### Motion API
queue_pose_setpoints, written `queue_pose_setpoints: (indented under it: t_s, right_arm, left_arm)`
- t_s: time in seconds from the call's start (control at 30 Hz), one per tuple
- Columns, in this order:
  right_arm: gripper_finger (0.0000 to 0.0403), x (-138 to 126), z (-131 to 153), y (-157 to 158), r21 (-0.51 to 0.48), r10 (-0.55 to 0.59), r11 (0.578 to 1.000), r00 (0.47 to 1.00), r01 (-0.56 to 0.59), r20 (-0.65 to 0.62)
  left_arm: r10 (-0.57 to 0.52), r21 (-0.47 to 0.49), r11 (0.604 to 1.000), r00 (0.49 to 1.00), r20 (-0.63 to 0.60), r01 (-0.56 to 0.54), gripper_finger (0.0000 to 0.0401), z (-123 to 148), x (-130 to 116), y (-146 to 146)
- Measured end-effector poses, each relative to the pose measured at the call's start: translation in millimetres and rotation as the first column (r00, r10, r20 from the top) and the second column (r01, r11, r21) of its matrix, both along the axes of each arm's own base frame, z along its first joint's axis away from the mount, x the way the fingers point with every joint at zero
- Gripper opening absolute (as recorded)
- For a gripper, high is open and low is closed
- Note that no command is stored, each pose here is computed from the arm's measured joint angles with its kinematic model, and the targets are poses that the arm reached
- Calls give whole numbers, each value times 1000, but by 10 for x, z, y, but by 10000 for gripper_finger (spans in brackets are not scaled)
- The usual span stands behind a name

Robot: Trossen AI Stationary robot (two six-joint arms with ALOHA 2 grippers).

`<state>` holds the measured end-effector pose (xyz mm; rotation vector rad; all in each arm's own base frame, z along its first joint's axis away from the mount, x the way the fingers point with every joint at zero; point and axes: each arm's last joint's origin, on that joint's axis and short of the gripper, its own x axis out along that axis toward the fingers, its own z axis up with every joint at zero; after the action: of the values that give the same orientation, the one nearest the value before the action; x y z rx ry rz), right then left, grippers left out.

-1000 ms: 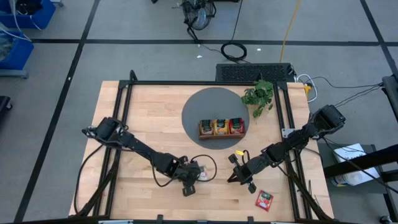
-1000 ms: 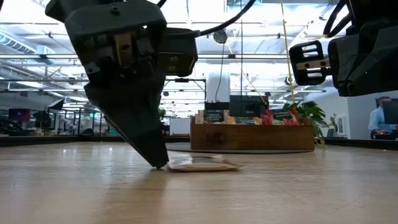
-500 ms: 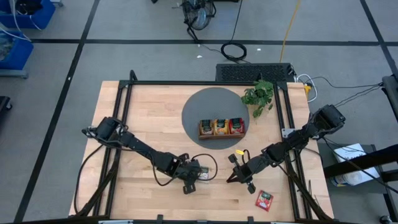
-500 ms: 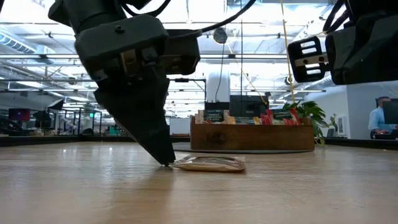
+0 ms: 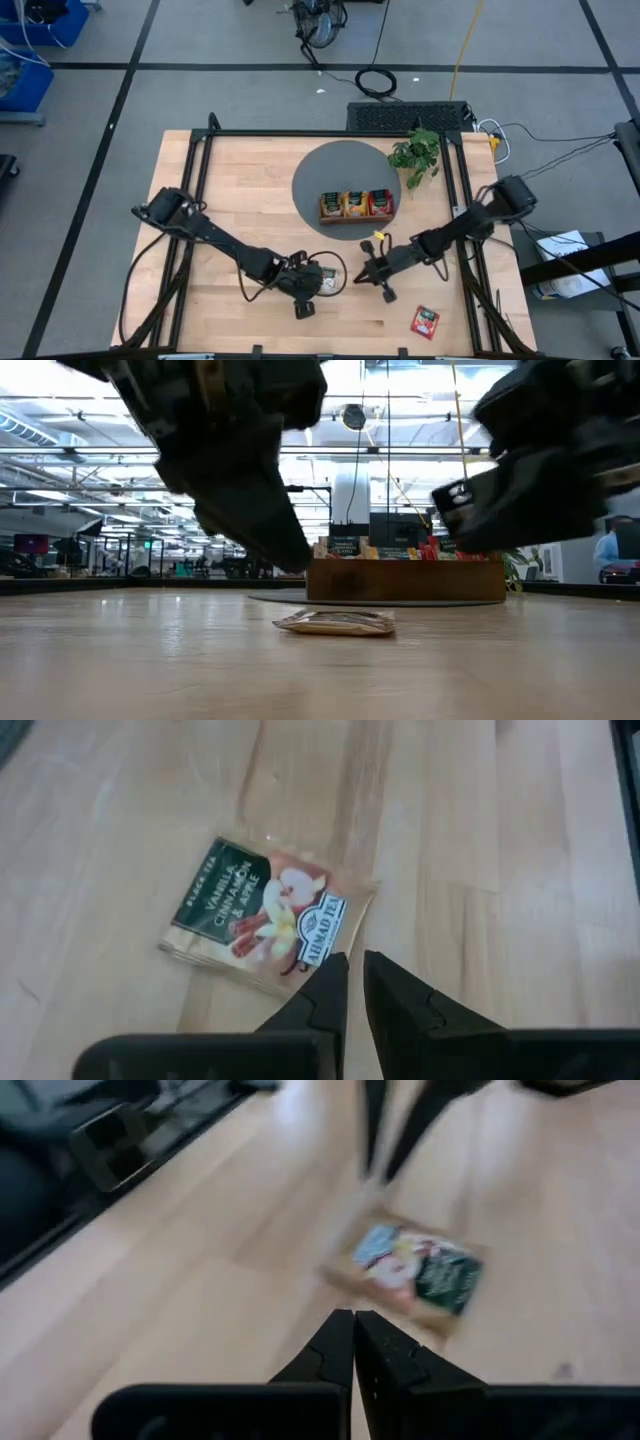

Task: Pick & Place Tea
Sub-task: Put the brown tea bag into the left section of the wooden organiser

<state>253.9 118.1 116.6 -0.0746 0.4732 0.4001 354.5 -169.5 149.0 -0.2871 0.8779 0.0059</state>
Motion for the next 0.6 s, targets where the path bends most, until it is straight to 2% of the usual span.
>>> queue_pose_setpoints:
  t_s: [0.13, 0.23, 0.47, 0.6]
  right_arm:
    - [4, 125, -147, -124, 62, -81, 995, 997, 80, 12]
    - [4, 168, -250, -210, 105, -112, 988, 993, 114, -28]
    - [4, 201, -325, -320, 199, -102, 972, 989, 122, -106]
    - [11, 198, -330, -321, 202, -107, 971, 988, 129, -115]
  left_arm:
    - [3, 8, 1000, 999, -34, -3, 42, -129, 32, 19]
    - [6, 9, 1000, 999, -39, -6, 42, -167, 42, 17]
    - [-10, 0, 1000, 998, -69, 10, 42, -298, 57, -5]
    - [-3, 2, 1000, 997, -76, 3, 42, -387, 93, 12]
